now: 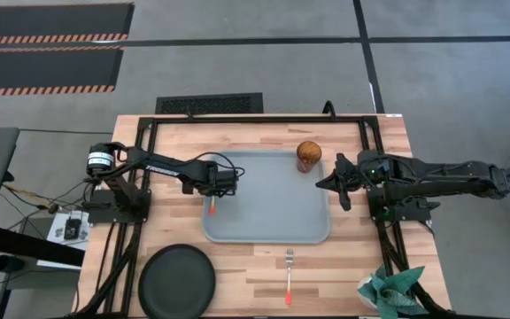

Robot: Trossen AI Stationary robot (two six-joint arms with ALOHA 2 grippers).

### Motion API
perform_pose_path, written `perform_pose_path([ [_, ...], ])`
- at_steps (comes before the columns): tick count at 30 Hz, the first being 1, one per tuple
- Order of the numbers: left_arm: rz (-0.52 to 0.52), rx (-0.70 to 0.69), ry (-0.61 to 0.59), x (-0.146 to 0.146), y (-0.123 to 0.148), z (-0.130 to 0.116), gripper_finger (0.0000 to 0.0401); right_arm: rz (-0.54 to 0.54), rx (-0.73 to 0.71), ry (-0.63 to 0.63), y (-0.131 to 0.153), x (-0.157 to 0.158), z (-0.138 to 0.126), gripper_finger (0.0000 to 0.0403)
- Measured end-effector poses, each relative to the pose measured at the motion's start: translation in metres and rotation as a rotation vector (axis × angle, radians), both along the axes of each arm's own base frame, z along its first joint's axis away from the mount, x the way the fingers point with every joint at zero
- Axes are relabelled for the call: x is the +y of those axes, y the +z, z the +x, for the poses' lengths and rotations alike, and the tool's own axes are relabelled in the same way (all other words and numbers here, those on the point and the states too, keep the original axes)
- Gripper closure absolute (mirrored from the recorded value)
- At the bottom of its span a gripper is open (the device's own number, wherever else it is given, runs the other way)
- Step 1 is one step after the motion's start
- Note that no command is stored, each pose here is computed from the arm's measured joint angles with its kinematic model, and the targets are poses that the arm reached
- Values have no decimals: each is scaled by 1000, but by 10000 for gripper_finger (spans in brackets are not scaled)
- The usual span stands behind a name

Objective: Pick and place plate/cup/fork/spoon on tray
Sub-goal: Put the orange spoon on the left side of the gray serving tray, then put the orange fork on the gray serving tray to the right of the orange spoon

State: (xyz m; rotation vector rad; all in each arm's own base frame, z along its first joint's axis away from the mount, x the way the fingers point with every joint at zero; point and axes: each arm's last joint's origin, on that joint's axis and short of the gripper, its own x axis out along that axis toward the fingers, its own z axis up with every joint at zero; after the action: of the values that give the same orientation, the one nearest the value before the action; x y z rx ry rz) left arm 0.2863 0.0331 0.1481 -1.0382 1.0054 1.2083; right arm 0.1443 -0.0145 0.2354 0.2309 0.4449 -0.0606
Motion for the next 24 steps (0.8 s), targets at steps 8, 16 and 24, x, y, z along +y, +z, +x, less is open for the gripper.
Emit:
perform_pose_path([
  [8,7,-24,-5,0,1,2,334,0,0,0,0,0,0,392],
  [16,16,-63,-17,0,9,2,319,0,0,0,0,0,0,392],
  [24,126,-167,-75,-2,45,-7,318,0,0,0,0,0,0,392],
])
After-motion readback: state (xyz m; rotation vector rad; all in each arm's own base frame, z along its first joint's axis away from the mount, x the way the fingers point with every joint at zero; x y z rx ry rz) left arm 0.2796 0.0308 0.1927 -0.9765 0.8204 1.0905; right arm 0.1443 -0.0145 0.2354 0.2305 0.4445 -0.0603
